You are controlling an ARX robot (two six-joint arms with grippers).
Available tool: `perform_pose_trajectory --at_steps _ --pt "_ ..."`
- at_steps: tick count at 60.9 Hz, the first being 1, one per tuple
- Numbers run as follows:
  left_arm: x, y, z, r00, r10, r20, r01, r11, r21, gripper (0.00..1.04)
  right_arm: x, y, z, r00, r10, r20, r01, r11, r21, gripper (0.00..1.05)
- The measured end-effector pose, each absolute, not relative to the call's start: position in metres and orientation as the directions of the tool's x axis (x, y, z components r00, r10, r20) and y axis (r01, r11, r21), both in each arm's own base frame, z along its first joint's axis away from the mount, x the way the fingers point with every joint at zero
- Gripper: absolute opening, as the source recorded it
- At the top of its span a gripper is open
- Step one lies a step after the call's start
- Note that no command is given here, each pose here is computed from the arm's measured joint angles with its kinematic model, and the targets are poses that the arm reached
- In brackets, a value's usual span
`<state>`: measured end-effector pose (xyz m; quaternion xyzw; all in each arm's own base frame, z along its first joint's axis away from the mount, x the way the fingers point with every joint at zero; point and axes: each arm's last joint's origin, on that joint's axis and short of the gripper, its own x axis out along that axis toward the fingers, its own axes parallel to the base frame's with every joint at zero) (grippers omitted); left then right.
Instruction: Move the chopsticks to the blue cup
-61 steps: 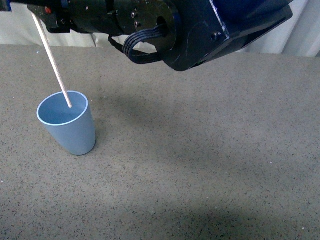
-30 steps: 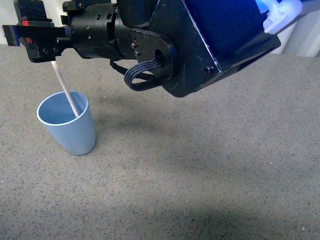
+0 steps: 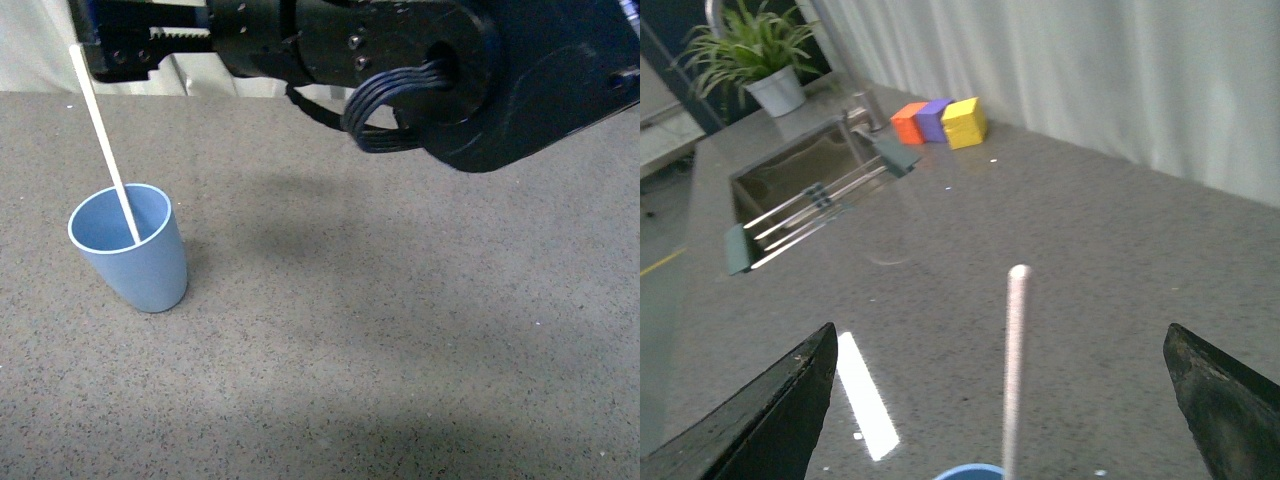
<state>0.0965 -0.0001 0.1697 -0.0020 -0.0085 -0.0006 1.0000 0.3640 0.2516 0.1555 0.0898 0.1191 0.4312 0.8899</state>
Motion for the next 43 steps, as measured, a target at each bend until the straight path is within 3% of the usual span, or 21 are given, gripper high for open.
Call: perform_pose_trajectory --at_steps 3,8,12,14,21,35,43 --pt "0.097 0.0 0.17 1.0 -0.001 0.017 0.001 1.0 -0.004 0.98 0.365 0.238 0.157 0.672 0.731 -0.119 -0.698 0.679 0.227 0.95" --pt "0.097 0.0 0.17 1.0 -0.003 0.017 0.003 1.0 -0.004 0.98 0.359 0.206 0.16 0.917 0.398 -0.029 -0.394 0.913 0.105 0.82" --pt "0.097 0.0 0.17 1.0 0.001 0.017 -0.001 1.0 -0.004 0.98 0.344 0.166 0.162 0.992 0.128 0.004 -0.128 0.99 0.057 0.7" --pt "0.097 0.0 0.17 1.0 0.001 0.017 -0.001 1.0 -0.004 0.98 0.336 0.15 0.164 0.998 0.054 0.011 -0.054 0.997 0.047 0.64" --pt "0.097 0.0 0.17 1.0 0.001 0.017 -0.001 1.0 -0.004 0.98 0.307 0.107 0.167 1.0 -0.017 0.019 0.017 0.999 0.028 0.45" --pt "0.097 0.0 0.17 1.0 0.0 0.017 0.0 1.0 -0.004 0.98 0.248 0.06 0.16 1.0 0.006 -0.019 -0.006 1.0 -0.004 0.0" --pt "0.097 0.0 0.17 1.0 0.0 0.017 0.0 1.0 -0.004 0.98 0.227 0.046 0.162 1.0 0.015 -0.011 -0.015 1.0 -0.002 0.01"
